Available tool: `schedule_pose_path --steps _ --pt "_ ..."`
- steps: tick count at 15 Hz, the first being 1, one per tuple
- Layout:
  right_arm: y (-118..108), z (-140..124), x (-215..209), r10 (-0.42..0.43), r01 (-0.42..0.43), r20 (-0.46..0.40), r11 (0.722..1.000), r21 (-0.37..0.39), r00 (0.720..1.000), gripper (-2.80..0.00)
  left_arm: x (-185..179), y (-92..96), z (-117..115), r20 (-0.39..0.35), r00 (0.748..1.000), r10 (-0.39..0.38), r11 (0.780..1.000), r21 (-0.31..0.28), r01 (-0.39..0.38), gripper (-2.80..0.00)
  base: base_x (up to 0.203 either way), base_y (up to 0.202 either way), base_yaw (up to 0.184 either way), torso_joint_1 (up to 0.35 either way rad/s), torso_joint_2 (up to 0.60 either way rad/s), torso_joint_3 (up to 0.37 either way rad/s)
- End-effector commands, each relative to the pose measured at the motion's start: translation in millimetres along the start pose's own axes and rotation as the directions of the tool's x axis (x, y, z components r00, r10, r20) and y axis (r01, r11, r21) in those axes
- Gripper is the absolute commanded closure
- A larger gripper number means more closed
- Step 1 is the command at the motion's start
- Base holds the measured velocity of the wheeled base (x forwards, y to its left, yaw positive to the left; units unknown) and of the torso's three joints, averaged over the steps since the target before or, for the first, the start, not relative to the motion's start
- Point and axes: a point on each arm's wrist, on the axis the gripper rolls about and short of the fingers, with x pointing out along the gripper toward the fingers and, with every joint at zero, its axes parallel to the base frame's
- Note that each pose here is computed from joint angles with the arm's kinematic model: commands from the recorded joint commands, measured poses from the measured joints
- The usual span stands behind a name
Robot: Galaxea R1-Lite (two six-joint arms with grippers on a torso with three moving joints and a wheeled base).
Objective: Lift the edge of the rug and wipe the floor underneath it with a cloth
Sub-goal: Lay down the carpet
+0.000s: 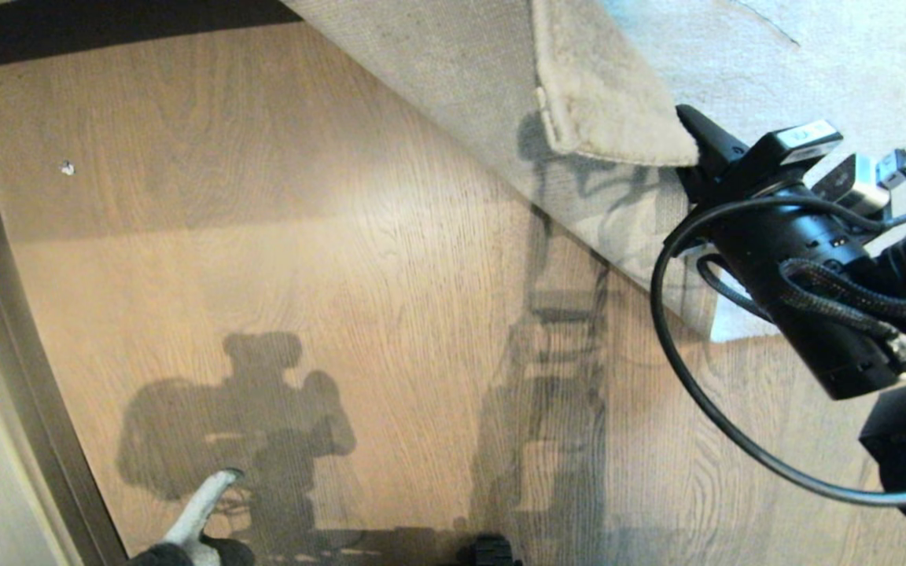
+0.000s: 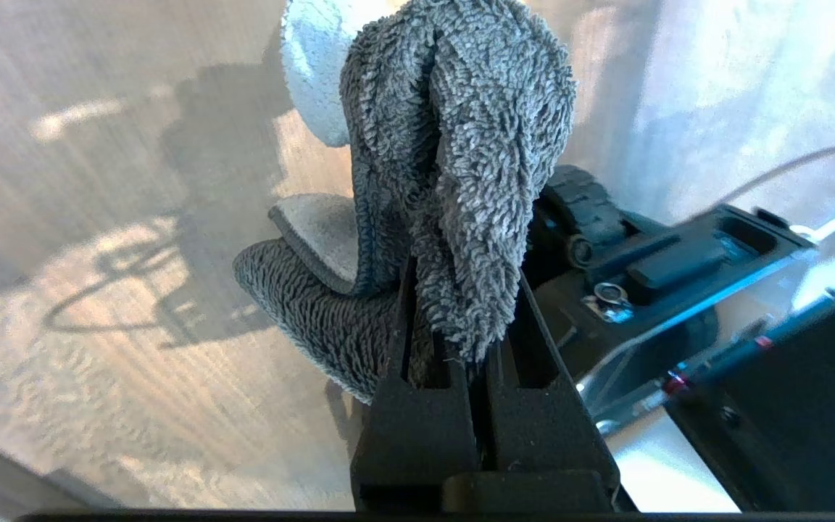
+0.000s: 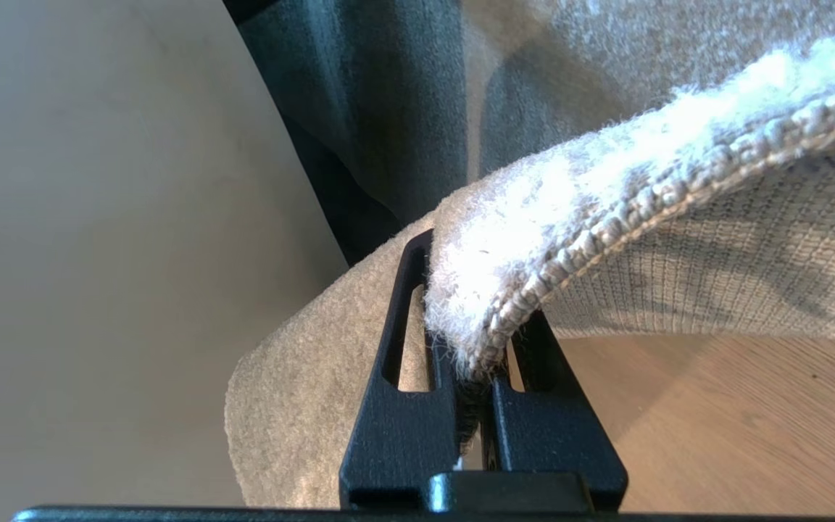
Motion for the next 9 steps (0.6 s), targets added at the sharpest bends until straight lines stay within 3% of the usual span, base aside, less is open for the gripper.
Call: schedule_pose_path --steps 1,2,4,7,9 --pt "1.4 0.8 -0.1 0.031 -0.031 0.011 0.999 0.014 0.999 0.0 2.9 0.0 0.8 -0.03 0.996 0.083 0.996 -0.023 -0.083 0.0 0.0 0.0 0.0 0.0 0.0 0.0" --pt "1.3 0.8 -0.4 0.029 -0.03 0.012 0.999 0.012 0.999 0.0 3.2 0.2 0.9 -0.03 0.988 0.148 0.988 -0.042 -0.149 0.0 0.0 0.0 0.0 0.0 0.0 0.0" --pt "3.0 1.0 -1.2 0.033 -0.033 0.012 0.999 0.012 0.999 0.0 1.8 0.3 0.5 -0.006 0.946 0.324 0.941 -0.098 -0.323 0.0 0.0 0.0 0.0 0.0 0.0 0.0" --pt "7.8 2.7 -2.8 0.045 -0.045 0.015 0.999 0.016 0.999 0.0 0.2 -0.3 -0.3 0.02 0.89 0.456 0.883 -0.14 -0.449 0.0 0.0 0.0 0.0 0.0 0.0 0.0" --pt "8.1 3.5 -5.9 0.039 -0.039 0.015 0.999 0.013 0.999 0.0 -1.0 -1.1 -0.9 0.033 0.832 0.554 0.823 -0.174 -0.541 0.0 0.0 0.0 0.0 0.0 0.0 0.0"
